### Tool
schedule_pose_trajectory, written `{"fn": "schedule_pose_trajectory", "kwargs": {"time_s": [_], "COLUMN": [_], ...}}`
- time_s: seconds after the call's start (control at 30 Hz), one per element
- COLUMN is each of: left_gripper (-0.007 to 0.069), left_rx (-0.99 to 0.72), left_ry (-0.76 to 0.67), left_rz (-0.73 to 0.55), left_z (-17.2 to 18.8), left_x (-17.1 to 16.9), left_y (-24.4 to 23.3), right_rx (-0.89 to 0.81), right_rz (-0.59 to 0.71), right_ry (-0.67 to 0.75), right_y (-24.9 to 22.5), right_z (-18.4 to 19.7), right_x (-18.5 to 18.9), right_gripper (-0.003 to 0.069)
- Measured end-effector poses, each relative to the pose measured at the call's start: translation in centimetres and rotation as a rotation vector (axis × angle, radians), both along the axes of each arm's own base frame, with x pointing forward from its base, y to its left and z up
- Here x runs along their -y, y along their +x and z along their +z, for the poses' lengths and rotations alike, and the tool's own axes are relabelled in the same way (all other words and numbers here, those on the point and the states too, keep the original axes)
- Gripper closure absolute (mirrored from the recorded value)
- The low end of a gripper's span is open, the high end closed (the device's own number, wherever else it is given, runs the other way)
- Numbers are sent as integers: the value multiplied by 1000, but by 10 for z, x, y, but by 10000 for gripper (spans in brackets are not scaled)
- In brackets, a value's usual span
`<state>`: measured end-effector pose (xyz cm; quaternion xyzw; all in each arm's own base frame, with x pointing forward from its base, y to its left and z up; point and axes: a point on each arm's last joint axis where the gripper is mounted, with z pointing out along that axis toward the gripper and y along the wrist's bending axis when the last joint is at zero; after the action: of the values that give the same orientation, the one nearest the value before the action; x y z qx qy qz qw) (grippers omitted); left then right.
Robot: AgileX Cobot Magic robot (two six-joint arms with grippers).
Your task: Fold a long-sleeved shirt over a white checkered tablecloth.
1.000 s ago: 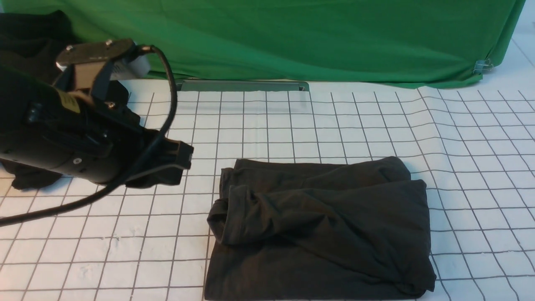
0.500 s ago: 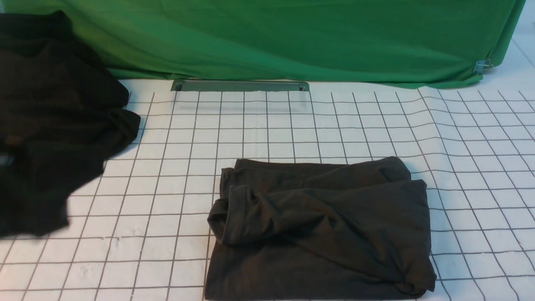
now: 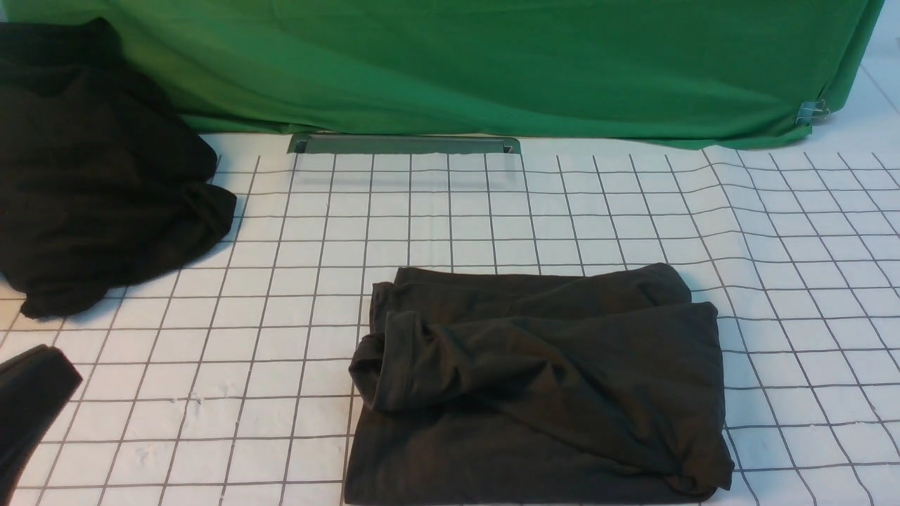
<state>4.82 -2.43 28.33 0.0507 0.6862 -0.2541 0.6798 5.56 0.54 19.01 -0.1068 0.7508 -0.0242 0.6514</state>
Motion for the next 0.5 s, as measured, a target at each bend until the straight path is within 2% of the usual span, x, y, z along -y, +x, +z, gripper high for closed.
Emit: {"fn": "schedule_pose_trajectory", "kwargs": {"time_s": [0.2, 0.5], "left_gripper": [627, 627], "left_rx": [-23, 25], "left_ry": [53, 222], "left_rz": [5, 33], "left_z": [-11, -14], "left_x": [0, -2], "left_y": [2, 3], "right_rx": [0, 0], "right_rz": [0, 0], "right_ry": [0, 0], "right_y": [0, 0], "right_z": [0, 0], "right_x": [0, 0], "right_gripper": [471, 451]}}
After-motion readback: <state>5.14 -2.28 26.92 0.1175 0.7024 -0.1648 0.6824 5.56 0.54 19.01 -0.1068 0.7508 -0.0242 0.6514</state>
